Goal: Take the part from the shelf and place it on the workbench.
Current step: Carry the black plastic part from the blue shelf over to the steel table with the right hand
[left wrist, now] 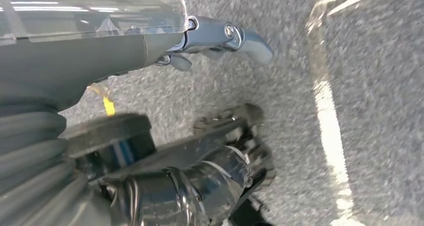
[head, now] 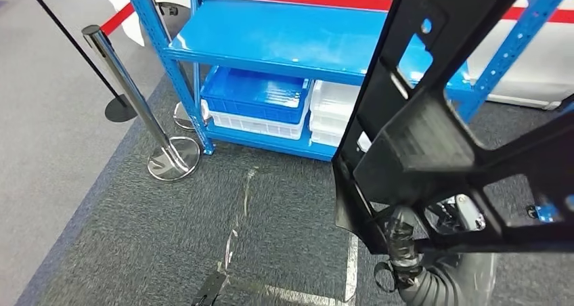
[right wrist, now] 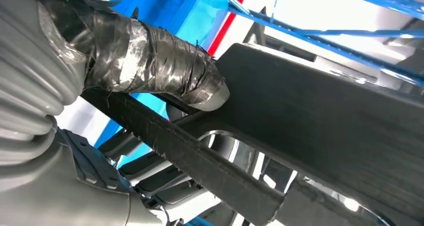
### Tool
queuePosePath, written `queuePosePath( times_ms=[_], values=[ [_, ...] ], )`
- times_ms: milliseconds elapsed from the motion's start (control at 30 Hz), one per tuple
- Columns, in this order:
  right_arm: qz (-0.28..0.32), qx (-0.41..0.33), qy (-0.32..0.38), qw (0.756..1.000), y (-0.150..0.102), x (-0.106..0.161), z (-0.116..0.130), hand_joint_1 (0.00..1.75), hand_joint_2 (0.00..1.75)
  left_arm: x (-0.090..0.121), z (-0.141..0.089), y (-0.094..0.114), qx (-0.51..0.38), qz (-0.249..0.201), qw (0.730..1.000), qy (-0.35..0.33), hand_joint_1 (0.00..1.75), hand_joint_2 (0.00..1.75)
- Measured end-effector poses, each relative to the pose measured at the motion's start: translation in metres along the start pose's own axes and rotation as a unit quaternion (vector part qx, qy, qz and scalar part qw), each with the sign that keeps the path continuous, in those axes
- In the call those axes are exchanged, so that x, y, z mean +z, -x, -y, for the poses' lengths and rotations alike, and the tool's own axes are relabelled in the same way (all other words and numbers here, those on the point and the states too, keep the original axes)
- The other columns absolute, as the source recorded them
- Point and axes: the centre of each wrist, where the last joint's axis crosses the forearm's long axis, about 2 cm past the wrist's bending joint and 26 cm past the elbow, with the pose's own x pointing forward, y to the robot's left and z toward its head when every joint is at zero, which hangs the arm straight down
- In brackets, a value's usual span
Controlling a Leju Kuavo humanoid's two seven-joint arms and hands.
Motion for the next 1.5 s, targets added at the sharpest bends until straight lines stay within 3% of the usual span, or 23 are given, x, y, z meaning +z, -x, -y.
queuePosePath(
  times_ms=[367,1500],
  values=[
    [-0.003,-0.011,0.0,1.0,0.0,0.0,-0.002,1.75,1.75,-0.003,-0.002,-0.006,0.001,0.0,1.0,-0.008,0.0,1.75],
    [-0.013,-0.068,0.003,0.998,0.001,0.002,-0.018,1.75,1.75,0.0,-0.008,0.011,-0.005,-0.026,1.0,-0.009,0.0,1.75]
  ],
)
